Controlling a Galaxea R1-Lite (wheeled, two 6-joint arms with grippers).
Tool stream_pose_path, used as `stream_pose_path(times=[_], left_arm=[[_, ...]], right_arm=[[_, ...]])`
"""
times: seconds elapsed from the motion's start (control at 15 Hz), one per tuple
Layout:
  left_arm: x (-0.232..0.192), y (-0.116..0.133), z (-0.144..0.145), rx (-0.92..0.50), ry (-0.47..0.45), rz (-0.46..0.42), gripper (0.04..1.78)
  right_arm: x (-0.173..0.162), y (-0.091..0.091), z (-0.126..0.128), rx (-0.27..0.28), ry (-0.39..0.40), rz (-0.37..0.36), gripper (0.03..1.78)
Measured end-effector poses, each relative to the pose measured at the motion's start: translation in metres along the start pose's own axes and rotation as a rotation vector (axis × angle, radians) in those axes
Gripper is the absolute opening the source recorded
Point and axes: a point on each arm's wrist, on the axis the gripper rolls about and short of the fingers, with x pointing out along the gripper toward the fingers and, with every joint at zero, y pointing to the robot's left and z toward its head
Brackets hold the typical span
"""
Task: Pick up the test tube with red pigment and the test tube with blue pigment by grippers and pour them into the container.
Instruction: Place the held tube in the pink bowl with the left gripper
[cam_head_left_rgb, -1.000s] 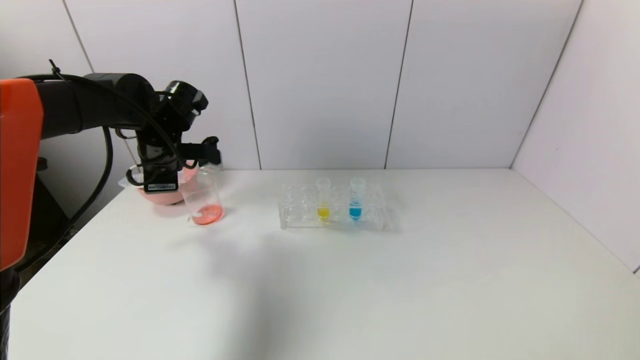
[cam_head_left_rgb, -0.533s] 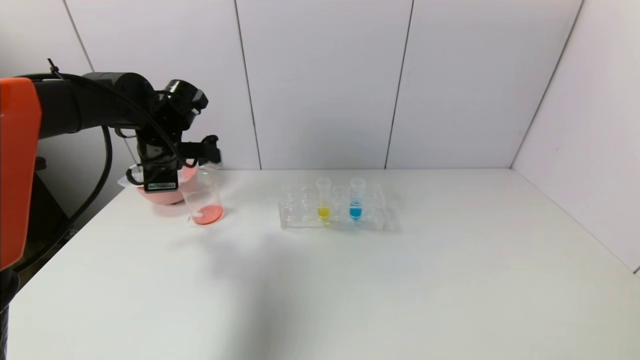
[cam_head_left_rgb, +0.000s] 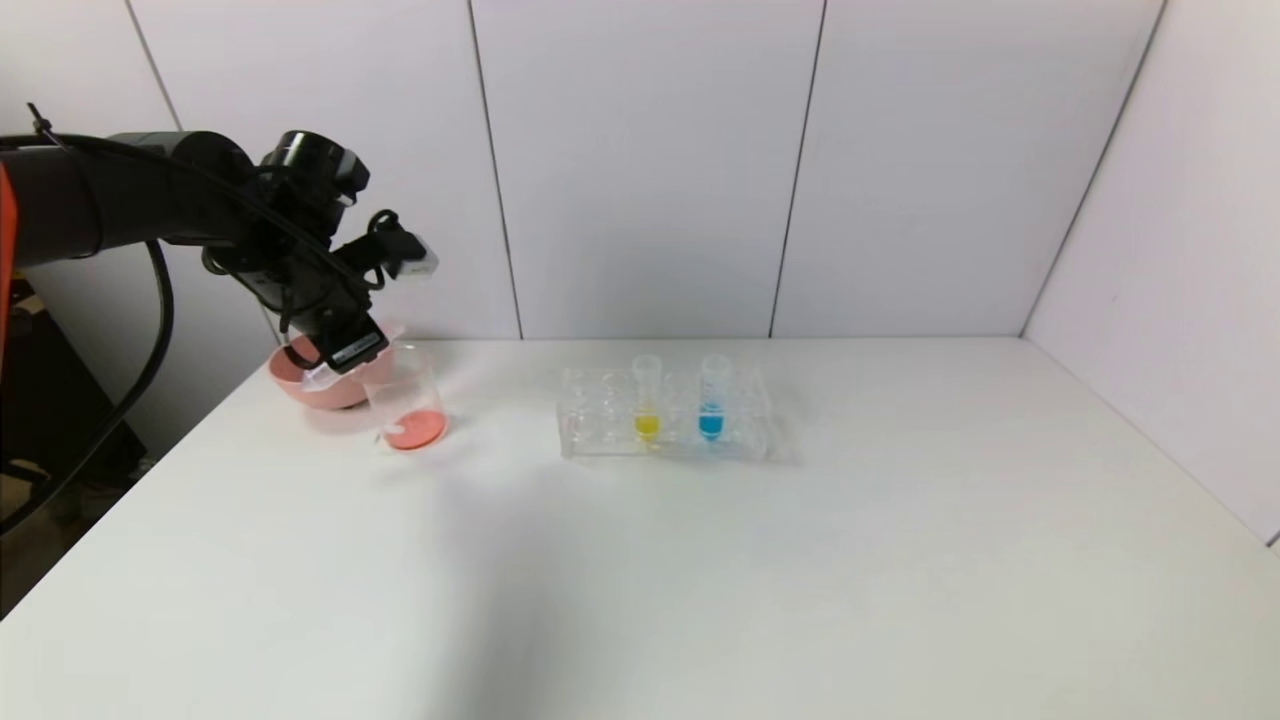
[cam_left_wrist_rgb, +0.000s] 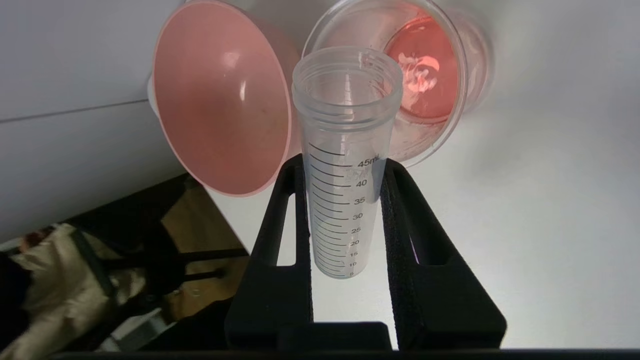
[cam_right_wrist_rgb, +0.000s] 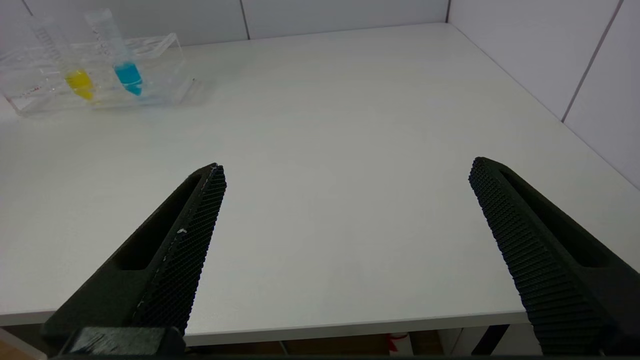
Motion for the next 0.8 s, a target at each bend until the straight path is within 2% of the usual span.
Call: stream_pose_path(times=[0.13, 0.33, 0.8], left_arm=[[-0.005, 0.001, -0.001, -0.182, -0.043, -0.002, 0.44], [-0.008, 0.000, -0.001, -0.437, -0.157, 0.050, 0.44], [-0.031, -0.019, -0.034, -0.731, -0.446, 0.192, 0.44]], right_arm=[[0.000, 0.000, 0.000, 0.000, 0.000, 0.000, 1.77], [0.000, 0.000, 0.000, 0.001, 0.000, 0.000, 1.77], [0.000, 0.000, 0.000, 0.001, 0.000, 0.000, 1.77]])
